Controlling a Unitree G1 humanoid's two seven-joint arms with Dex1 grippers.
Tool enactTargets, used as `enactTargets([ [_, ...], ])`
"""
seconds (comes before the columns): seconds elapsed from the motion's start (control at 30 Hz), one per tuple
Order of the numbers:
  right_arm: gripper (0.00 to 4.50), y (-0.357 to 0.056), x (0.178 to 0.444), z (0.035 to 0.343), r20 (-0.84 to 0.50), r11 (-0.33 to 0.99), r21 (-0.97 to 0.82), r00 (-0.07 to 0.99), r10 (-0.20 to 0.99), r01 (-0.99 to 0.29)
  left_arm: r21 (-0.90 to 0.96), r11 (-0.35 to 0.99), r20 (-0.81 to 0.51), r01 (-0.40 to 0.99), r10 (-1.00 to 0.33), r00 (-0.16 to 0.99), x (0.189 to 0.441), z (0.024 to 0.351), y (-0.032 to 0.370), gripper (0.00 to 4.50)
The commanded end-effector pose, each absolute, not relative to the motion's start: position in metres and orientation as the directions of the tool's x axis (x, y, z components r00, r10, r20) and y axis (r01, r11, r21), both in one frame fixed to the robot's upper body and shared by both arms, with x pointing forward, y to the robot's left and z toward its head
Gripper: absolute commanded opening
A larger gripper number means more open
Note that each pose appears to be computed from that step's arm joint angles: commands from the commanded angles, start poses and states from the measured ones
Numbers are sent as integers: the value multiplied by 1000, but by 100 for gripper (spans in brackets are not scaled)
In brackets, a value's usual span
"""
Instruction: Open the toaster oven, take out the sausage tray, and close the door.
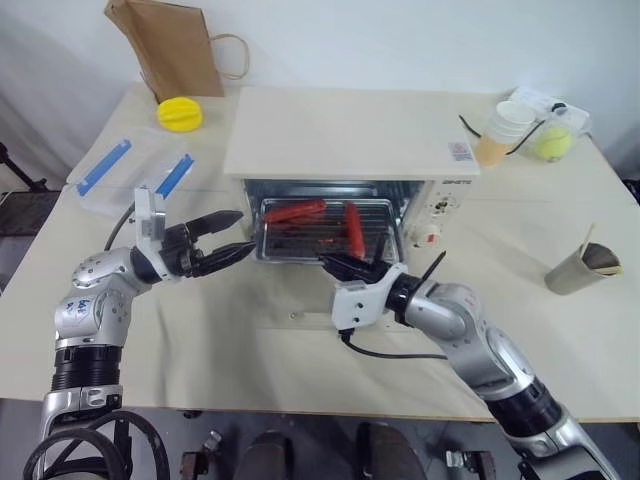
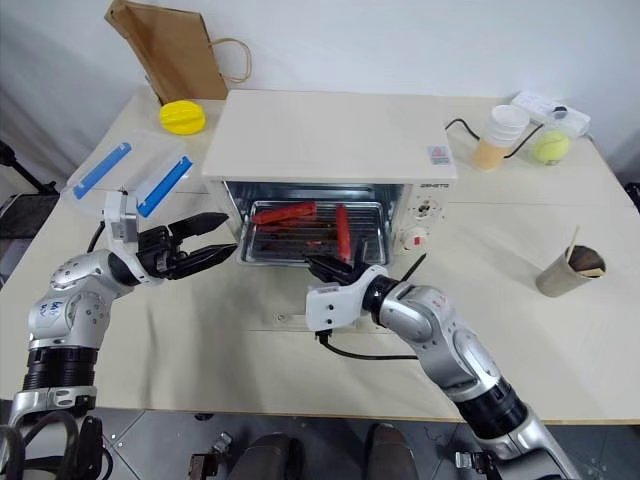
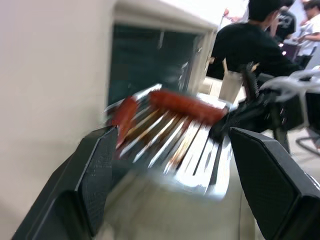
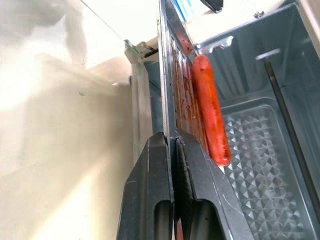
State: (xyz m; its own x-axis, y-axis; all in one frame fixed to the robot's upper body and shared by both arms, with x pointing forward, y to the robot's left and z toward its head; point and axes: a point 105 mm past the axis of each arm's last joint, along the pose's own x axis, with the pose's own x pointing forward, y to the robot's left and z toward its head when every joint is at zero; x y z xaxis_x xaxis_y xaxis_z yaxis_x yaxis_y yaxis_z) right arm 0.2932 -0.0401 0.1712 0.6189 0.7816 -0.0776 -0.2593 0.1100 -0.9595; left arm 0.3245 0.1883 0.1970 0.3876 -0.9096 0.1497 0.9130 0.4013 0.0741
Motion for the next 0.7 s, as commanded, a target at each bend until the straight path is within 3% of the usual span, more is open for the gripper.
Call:
enactTargets([
  [0.03, 3, -48, 277, 183, -39, 121, -967, 598, 800, -224, 112, 378, 122, 919, -923, 365, 324, 201, 187, 374],
  [0.27, 3, -61, 262, 181, -60, 93, -970, 585, 809, -227, 110, 355, 104, 928, -933, 344, 326, 199, 184, 374],
  [0.47, 3, -64, 268, 190, -35, 101, -976, 597, 802, -193, 111, 315, 98, 943, -947, 305, 329, 199, 179, 374],
  [0.7, 3, -71, 249, 179, -84, 61, -971, 567, 820, -232, -10, 334, 95, 942, -938, 334, 323, 193, 190, 374],
])
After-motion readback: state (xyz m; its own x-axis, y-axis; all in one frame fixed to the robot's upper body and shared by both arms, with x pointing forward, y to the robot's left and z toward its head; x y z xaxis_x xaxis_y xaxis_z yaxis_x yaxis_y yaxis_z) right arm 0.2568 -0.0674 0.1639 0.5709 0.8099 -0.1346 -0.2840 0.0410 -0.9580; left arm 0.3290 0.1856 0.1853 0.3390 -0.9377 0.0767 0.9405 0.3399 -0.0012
